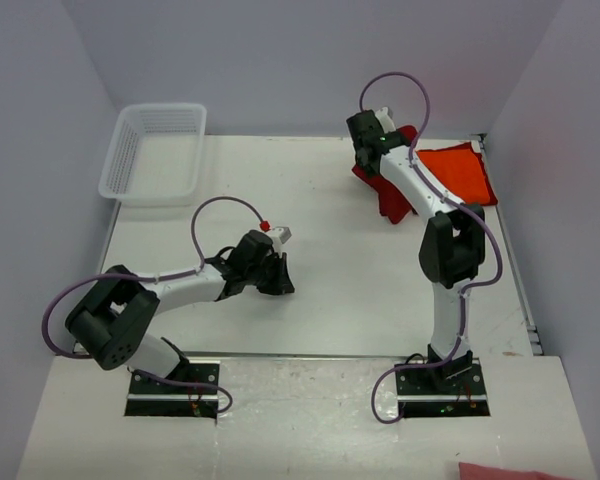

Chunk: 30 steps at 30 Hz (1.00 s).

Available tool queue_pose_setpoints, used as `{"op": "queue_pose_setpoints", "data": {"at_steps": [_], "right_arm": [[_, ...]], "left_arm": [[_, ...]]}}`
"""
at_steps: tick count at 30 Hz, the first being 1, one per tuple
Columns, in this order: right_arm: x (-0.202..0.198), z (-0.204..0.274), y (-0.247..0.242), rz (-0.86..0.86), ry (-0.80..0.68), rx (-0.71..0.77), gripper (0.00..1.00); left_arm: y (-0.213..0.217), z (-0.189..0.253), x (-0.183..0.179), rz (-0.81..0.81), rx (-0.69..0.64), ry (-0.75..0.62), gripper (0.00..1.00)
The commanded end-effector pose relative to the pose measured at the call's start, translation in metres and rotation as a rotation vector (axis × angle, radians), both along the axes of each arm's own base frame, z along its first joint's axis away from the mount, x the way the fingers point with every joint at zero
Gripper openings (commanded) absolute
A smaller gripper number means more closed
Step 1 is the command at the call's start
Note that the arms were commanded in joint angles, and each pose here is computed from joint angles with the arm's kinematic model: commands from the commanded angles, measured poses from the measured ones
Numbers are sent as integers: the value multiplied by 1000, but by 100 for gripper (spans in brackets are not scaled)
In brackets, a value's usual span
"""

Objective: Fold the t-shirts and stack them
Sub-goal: Fold the long partially folded tshirt into a neat square, then put the neatly folded tshirt into the corner of the board with the right arm

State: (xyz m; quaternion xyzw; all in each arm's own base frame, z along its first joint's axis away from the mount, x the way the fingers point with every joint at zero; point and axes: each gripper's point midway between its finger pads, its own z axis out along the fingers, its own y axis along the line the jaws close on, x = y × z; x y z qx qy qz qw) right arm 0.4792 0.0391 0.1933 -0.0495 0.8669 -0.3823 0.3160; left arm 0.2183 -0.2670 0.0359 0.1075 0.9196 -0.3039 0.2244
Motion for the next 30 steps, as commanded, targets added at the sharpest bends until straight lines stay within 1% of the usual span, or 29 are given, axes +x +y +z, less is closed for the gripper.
{"op": "queue_pose_setpoints", "data": {"at_steps": [1,7,12,23,30], "right_arm": [[11,62,-13,-33,-158,-25,0],[19,85,-14,-21,-187,-48,0],[22,93,-19,-25,-190,-72,0],[13,95,-29,-41,-192,-57,0],[11,88,-45,-77,-178,-60,0]], "left_arm": [[-6,3,2,-37,-27,-38,0],[-4,0,1,-38,-16,-35,0],[-5,-2,0,-45,-17,-27,0],[-4,-9,-2,-54,-5,-19,0],[-2,-8,-4,-54,-5,-18,0]]}}
